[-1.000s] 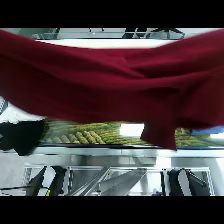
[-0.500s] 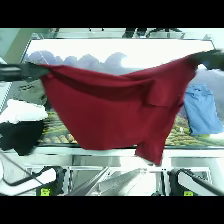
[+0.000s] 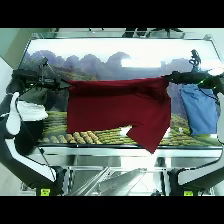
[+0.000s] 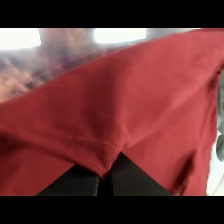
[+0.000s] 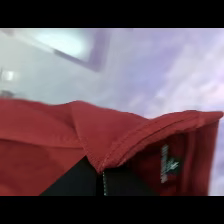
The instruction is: Fold the shirts.
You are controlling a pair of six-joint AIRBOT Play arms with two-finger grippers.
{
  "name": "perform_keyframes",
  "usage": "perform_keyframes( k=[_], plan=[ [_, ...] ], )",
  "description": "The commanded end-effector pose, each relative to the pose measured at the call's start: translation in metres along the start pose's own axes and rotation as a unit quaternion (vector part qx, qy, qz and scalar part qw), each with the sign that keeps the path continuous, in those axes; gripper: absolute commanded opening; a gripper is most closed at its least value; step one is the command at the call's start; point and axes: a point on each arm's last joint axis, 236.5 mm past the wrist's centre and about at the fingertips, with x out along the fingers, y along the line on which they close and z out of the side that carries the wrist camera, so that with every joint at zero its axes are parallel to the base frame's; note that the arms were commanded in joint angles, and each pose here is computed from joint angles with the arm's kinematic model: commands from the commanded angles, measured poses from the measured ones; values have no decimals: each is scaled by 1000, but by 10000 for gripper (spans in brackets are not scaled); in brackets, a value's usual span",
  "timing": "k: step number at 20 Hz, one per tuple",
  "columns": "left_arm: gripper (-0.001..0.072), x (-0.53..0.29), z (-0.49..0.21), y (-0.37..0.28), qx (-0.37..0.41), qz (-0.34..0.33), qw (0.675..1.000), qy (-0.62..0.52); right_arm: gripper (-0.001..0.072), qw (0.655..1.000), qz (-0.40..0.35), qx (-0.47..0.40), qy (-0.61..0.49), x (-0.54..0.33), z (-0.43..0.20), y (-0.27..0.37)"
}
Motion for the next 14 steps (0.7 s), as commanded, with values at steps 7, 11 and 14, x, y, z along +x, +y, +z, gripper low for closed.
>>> perform_keyframes(
  k=[7,11,14],
  plan=[
    [20,11,-13,66,10,143,982,120,15,994,-69,1,79,17,-32,-63],
    [20,19,-17,73,32,181,973,138,15,992,-69,3,107,30,-50,-69],
    [20,22,-21,79,48,210,964,154,16,991,-69,-8,119,40,-57,-65]
  ],
)
